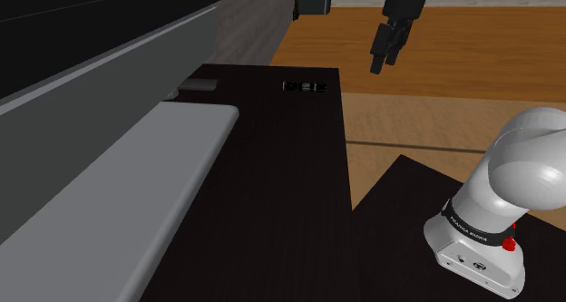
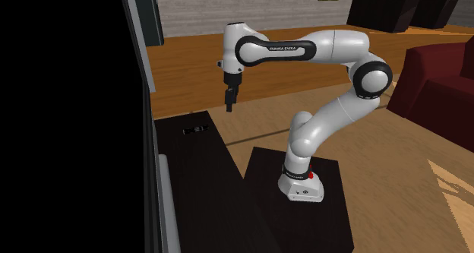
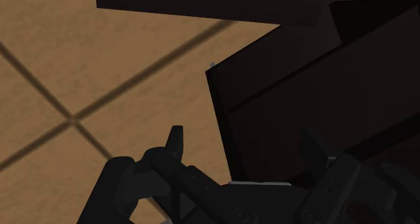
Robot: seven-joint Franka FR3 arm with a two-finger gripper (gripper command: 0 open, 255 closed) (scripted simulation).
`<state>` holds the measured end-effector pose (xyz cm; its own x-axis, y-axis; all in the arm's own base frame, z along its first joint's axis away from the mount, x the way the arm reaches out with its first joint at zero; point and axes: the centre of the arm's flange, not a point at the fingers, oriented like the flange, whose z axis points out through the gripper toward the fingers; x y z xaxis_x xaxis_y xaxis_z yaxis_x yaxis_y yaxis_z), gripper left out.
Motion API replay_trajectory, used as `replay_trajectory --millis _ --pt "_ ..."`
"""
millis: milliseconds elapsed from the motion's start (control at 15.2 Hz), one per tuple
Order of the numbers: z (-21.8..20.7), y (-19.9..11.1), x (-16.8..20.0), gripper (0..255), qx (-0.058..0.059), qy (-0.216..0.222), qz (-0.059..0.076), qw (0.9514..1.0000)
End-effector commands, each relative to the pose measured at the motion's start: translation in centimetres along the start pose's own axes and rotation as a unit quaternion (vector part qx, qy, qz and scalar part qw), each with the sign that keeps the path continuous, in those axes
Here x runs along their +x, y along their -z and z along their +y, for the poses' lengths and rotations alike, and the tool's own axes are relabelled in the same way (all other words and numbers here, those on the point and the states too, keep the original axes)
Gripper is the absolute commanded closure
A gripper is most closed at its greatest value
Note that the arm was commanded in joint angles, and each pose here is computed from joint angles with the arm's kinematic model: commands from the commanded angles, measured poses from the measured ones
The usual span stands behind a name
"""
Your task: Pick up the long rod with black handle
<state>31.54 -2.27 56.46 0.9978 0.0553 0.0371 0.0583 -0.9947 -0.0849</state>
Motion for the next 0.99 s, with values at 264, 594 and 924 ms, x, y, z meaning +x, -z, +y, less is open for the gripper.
replay_trajectory --millis 264,594,924 --pt "-4.9 0.9 2.2 0 0.001 0.018 -0.011 0.9998" --pt "-11.0 2.0 4.6 0 0.001 0.041 -0.024 0.9989" --pt "-16.4 2.9 6.6 0 0.002 0.06 -0.035 0.9976"
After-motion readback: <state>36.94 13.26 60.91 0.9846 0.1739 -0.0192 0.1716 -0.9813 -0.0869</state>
